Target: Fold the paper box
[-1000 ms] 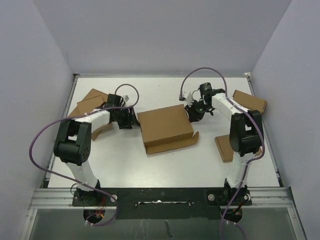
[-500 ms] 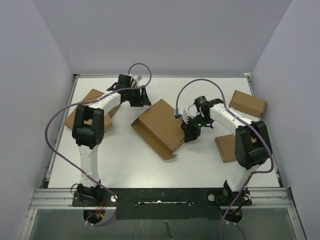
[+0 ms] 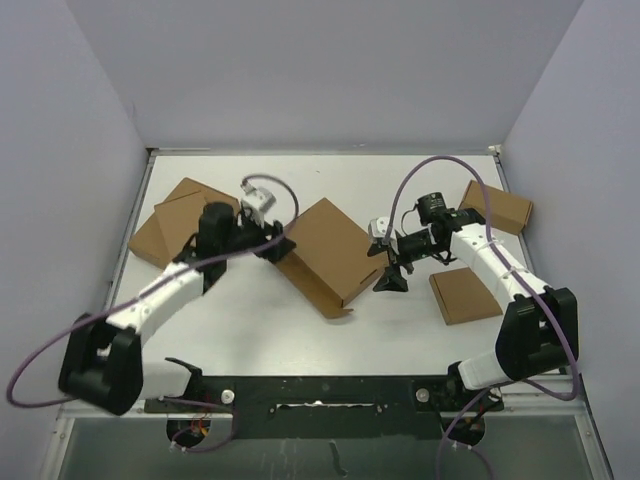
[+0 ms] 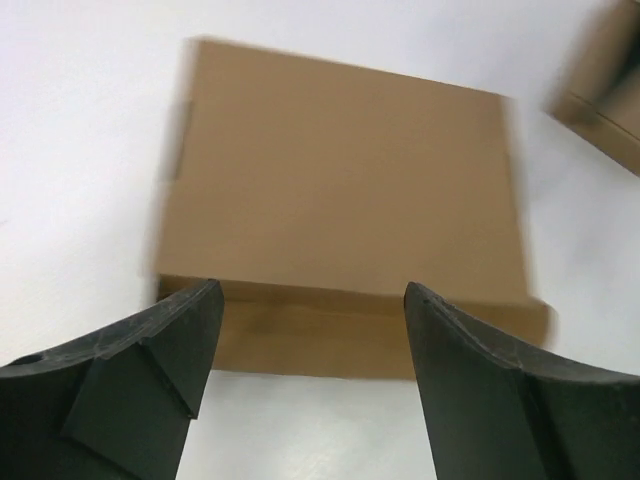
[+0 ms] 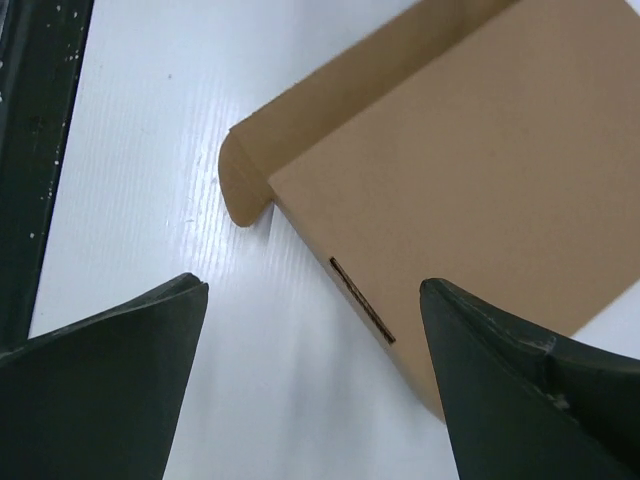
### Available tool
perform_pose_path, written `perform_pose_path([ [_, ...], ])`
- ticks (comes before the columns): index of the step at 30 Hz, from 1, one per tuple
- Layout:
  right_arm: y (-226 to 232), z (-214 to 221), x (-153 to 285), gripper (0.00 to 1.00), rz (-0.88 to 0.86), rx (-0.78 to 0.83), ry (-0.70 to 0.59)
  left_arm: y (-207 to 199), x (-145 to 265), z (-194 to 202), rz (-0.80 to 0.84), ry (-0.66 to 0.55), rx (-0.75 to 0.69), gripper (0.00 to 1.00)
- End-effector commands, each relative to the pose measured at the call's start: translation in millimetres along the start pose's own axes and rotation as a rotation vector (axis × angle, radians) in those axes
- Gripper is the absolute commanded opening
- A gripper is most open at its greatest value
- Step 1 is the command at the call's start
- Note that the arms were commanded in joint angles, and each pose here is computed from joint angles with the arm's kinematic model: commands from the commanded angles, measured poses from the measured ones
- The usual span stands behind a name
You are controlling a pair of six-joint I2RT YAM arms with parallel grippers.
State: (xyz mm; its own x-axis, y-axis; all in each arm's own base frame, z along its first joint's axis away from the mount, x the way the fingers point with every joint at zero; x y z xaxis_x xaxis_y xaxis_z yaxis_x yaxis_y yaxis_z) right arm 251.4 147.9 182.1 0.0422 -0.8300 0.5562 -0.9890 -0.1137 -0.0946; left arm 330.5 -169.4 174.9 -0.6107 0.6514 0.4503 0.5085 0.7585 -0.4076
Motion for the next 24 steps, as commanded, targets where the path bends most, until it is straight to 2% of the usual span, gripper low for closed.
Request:
perform_pose_path([
  [1, -10.1, -16.0, -16.6, 0.92, 0.014, 0.348, -0.179, -105.1, 33.7, 26.3, 0.379, -0.355, -0.522, 0.75],
  [6, -12.2, -2.3, -27.4, 0.92, -0.008, 0.396, -0.163, -135.0, 41.9, 100.0, 0.457, -0.332, -0.629, 0.72],
  [10, -14.1, 12.8, -33.6, 0.89, 0.021, 0.407, -0.127, -148.2, 37.2, 134.1, 0.470, -0.281, -0.666, 0.68],
  [19, -11.5, 36.6, -51.7, 0.81, 0.019, 0.439, -0.052, -168.2, -5.7, 158.8, 0.466, -0.218, -0.699, 0.53],
  [24, -10.2, 40.7, -59.0, 0.78, 0.007, 0.450, -0.028, -168.4, -20.9, 159.3, 0.400, -0.242, -0.685, 0.51],
])
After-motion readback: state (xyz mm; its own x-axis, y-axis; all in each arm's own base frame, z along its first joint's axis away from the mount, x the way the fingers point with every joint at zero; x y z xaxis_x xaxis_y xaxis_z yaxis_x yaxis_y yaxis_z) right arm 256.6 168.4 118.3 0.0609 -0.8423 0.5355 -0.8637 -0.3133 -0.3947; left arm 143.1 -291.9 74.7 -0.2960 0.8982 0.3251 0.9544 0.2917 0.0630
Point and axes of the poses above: each gripper's point midway between its finger pads, its own x axis back along the fingers, its own y axis along the line the jaws close on, z = x × y, the point moved 5 cm from there along x, back along the fingers, and after that the axes turned 7 degrees about x, right-handed, at the moved point
